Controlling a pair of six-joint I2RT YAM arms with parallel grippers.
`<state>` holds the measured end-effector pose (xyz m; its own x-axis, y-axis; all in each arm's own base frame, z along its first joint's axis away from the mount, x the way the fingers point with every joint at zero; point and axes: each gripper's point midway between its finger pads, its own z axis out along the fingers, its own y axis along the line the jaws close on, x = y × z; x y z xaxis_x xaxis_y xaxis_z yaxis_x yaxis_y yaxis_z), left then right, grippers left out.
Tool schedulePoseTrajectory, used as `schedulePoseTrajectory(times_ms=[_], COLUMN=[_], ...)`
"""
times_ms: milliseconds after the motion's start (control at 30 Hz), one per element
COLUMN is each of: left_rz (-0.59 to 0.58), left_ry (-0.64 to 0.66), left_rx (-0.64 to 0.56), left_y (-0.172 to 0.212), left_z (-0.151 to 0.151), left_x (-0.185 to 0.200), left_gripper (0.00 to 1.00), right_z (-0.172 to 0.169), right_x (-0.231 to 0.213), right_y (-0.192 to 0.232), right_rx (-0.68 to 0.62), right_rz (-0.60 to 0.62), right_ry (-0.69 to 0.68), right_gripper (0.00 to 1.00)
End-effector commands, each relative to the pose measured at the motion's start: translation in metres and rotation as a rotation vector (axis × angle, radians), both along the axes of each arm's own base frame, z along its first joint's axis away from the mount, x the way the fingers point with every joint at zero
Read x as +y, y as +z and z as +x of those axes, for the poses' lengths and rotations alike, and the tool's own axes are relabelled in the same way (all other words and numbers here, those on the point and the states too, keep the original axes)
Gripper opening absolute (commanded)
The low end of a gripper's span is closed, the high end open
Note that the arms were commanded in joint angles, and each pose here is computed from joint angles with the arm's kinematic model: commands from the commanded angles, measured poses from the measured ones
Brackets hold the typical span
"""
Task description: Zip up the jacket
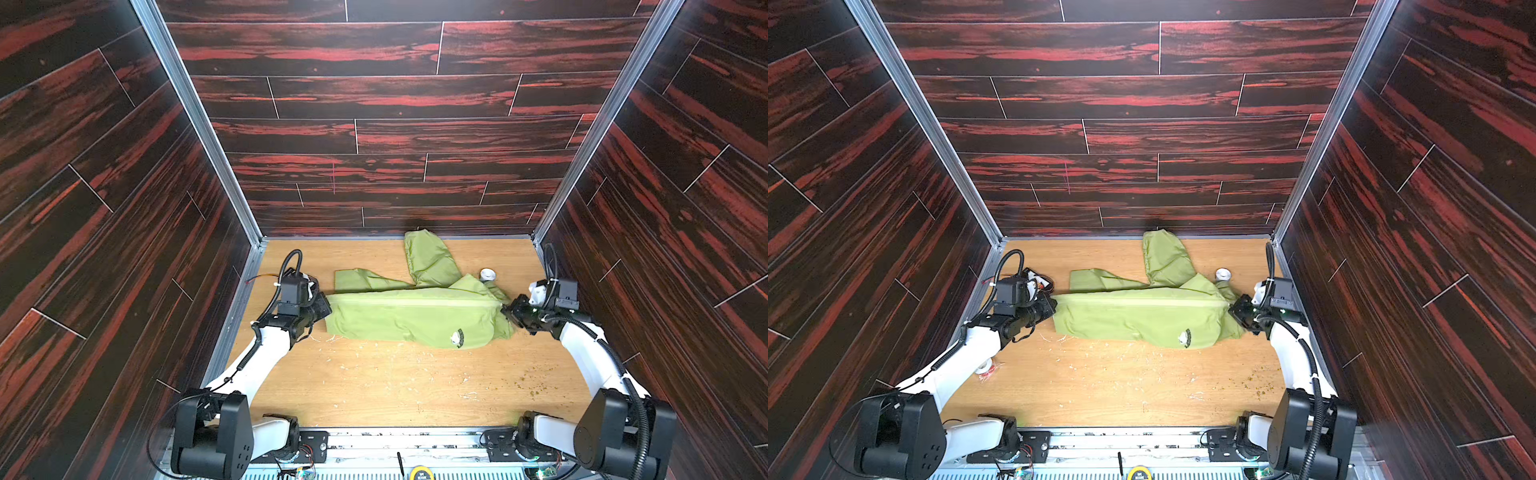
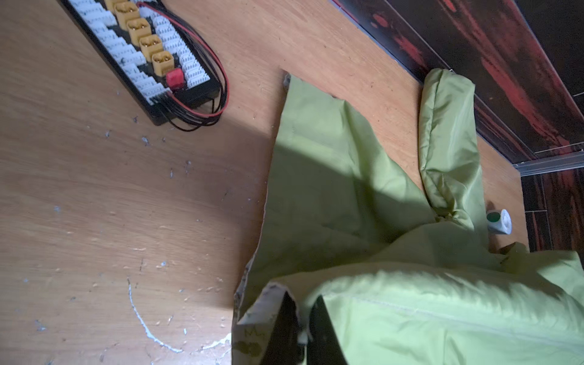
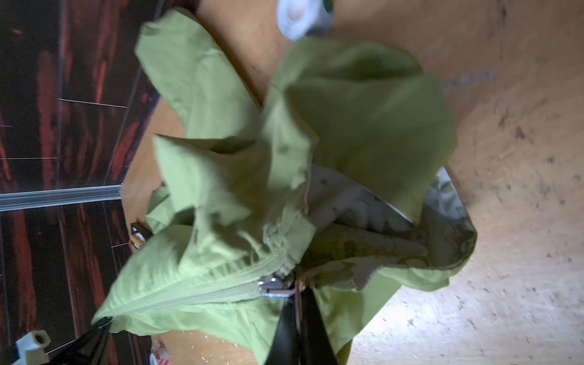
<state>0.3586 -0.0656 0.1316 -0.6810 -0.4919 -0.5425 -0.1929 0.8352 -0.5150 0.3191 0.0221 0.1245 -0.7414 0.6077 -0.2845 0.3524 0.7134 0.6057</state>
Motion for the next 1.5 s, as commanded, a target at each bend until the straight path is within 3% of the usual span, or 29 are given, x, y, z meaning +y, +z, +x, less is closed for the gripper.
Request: schedulePoseTrajectory(times_ms=[0, 67, 167, 300, 333, 367, 400, 433, 533, 700, 767, 833, 900, 967, 1067, 1200, 1333, 1467], left_rz=[0.024, 0.039, 0.088, 0.138, 0.138, 0.138, 0.138, 0.138, 0.159, 0.259, 0.319, 0.39, 0.438, 0.452, 0.511, 0.651, 0.733, 0.767], left_ry=[0.111, 0.129, 0.173, 0.22, 0.225, 0.227, 0.229, 0.229, 0.213, 0.202, 0.162, 0.111, 0.197, 0.335, 0.383, 0.456, 0.511, 0.528], left_rx=[0.036, 0.066, 0.108, 0.102, 0.082, 0.061, 0.04, 0.015, -0.093, -0.367, -0.472, -0.527, -0.582, -0.644, -0.654, -0.51, -0.405, -0.348], left_y=[-0.021, -0.031, -0.038, -0.025, -0.017, -0.009, -0.001, 0.009, 0.044, 0.114, 0.145, 0.165, 0.181, 0.188, 0.179, 0.112, 0.049, 0.015], left_z=[-0.005, -0.013, -0.022, -0.032, -0.033, -0.034, -0.034, -0.035, -0.035, -0.024, -0.018, -0.016, -0.015, -0.015, -0.014, -0.012, -0.02, -0.02], left_x=[0.024, 0.028, 0.039, 0.052, 0.053, 0.053, 0.054, 0.054, 0.056, 0.064, 0.062, 0.06, 0.075, 0.094, 0.104, 0.127, 0.143, 0.149], left_gripper=[0.0, 0.03, 0.2, 0.44, 0.52, 0.68, 0.93, 0.99, 1.0, 1.0, 1.0, 0.99, 0.99, 0.99, 0.99, 1.0, 0.99, 1.0], right_z=[-0.005, -0.013, -0.02, -0.024, -0.024, -0.022, -0.021, -0.018, -0.008, 0.007, 0.011, 0.013, 0.014, 0.019, 0.033, 0.046, 0.034, 0.023], right_x=[-0.012, -0.01, -0.017, -0.024, -0.029, -0.034, -0.036, -0.04, -0.046, -0.066, -0.074, -0.065, -0.056, -0.064, -0.077, -0.088, -0.108, -0.107], right_y=[-0.007, -0.019, -0.026, -0.012, -0.005, 0.004, 0.012, 0.023, 0.059, 0.139, 0.176, 0.209, 0.226, 0.231, 0.208, 0.153, 0.085, 0.034], right_rx=[-0.026, -0.007, 0.007, -0.023, -0.039, -0.06, -0.083, -0.11, -0.212, -0.486, -0.647, -0.832, -0.948, -0.973, -0.891, -0.807, -0.697, -0.618], right_rz=[-0.022, 0.012, 0.03, 0.038, 0.012, -0.017, -0.033, -0.054, -0.105, -0.226, -0.301, -0.339, -0.354, -0.364, -0.379, -0.43, -0.502, -0.632], right_ry=[-0.049, -0.057, -0.097, -0.125, -0.141, -0.15, -0.15, -0.157, -0.164, -0.239, -0.262, -0.199, -0.148, -0.19, -0.229, -0.236, -0.335, -0.306], right_gripper=[0.05, 0.21, 0.47, 0.65, 0.67, 0.68, 0.69, 0.7, 0.71, 0.71, 0.71, 0.73, 0.74, 0.74, 0.82, 0.84, 0.84, 0.83])
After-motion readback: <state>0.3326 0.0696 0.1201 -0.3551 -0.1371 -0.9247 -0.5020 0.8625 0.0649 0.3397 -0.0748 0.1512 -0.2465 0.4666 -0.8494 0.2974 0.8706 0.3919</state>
